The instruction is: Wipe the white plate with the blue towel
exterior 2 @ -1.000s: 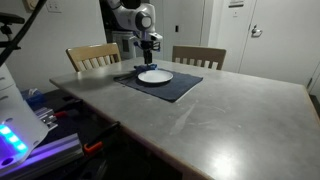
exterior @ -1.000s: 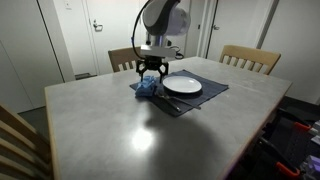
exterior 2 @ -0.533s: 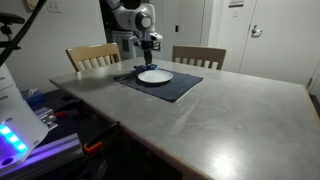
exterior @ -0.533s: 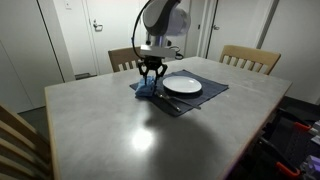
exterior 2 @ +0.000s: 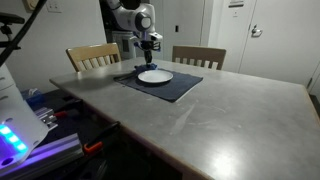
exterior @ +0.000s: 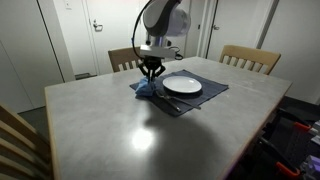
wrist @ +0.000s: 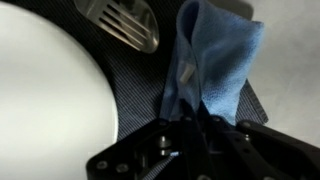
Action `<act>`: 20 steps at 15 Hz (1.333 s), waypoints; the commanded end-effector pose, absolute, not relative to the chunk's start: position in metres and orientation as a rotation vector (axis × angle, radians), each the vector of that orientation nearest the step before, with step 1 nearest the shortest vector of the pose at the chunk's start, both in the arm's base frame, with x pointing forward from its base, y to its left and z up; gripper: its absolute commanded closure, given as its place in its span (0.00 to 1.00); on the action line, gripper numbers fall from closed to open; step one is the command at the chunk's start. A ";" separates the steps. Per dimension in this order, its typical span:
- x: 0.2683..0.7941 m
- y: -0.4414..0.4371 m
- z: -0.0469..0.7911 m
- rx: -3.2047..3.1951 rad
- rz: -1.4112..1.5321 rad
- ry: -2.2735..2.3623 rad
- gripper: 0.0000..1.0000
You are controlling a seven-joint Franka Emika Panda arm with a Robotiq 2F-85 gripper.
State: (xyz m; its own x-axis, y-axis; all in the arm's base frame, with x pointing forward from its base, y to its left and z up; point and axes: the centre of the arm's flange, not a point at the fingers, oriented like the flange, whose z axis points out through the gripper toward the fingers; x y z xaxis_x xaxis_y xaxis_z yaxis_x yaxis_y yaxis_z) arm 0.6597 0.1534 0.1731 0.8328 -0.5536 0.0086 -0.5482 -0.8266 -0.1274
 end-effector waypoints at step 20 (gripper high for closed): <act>0.640 0.124 0.316 -2.697 -0.298 0.572 0.98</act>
